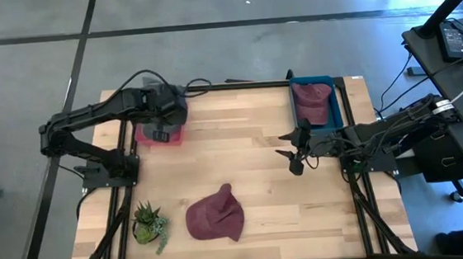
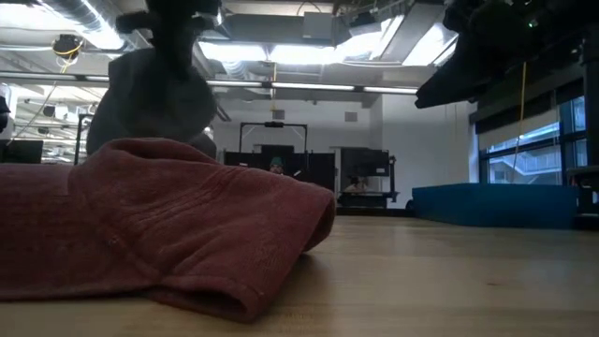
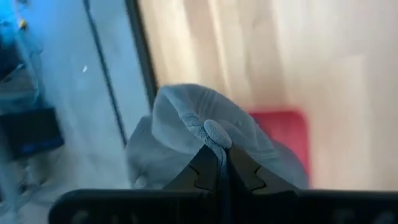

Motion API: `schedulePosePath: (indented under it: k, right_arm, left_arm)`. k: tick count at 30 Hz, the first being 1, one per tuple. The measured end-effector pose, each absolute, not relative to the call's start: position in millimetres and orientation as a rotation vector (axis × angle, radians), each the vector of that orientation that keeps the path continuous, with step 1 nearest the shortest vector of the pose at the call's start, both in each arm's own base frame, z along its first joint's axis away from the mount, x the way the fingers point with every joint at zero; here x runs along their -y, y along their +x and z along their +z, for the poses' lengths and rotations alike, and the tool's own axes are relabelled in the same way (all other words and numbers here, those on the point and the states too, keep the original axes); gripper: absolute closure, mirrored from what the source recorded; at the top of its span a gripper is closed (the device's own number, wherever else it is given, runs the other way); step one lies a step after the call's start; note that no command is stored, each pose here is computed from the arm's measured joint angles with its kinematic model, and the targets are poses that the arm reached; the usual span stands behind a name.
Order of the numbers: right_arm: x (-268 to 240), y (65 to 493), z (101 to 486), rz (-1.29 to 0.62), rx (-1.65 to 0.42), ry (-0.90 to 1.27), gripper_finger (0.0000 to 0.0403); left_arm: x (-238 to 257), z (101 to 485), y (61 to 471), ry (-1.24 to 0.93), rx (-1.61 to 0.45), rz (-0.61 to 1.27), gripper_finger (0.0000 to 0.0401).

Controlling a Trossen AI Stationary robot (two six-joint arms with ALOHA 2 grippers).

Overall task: Pick & Place hat
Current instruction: Put the gray cap into the pink bin

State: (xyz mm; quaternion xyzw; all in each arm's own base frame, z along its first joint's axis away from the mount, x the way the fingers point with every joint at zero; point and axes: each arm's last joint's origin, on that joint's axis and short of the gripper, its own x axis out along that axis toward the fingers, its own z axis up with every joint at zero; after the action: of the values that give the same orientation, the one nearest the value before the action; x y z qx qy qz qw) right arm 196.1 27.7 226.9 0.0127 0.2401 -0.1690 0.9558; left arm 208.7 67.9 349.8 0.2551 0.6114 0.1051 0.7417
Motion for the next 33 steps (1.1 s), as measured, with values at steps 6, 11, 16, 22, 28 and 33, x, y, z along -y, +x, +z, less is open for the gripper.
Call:
schedulePosePath:
  k: [6,11,16,22,28,33]
  right_arm:
    - [-27,196,226,-0.346,-0.497,0.019,0.0173]
    - [-25,196,226,-0.355,-0.504,0.020,0.0173]
    - [-25,195,225,-0.356,-0.510,0.021,0.0173]
    - [-25,195,225,-0.356,-0.510,0.021,0.0173]
    - [-25,195,225,-0.356,-0.512,0.020,0.0173]
    - [-25,195,225,-0.356,-0.512,0.020,0.0173]
  left_arm:
    - [-58,350,212,0.534,-1.302,0.186,0.0396]
    - [-64,345,212,0.468,-1.298,0.268,0.0395]
    - [-78,322,211,0.415,-1.333,0.356,0.0395]
    - [-97,299,205,0.466,-1.390,0.531,0.0393]
    - [-113,290,195,0.369,-1.411,0.734,0.0390]
    - [-125,284,187,0.285,-1.422,0.805,0.0388]
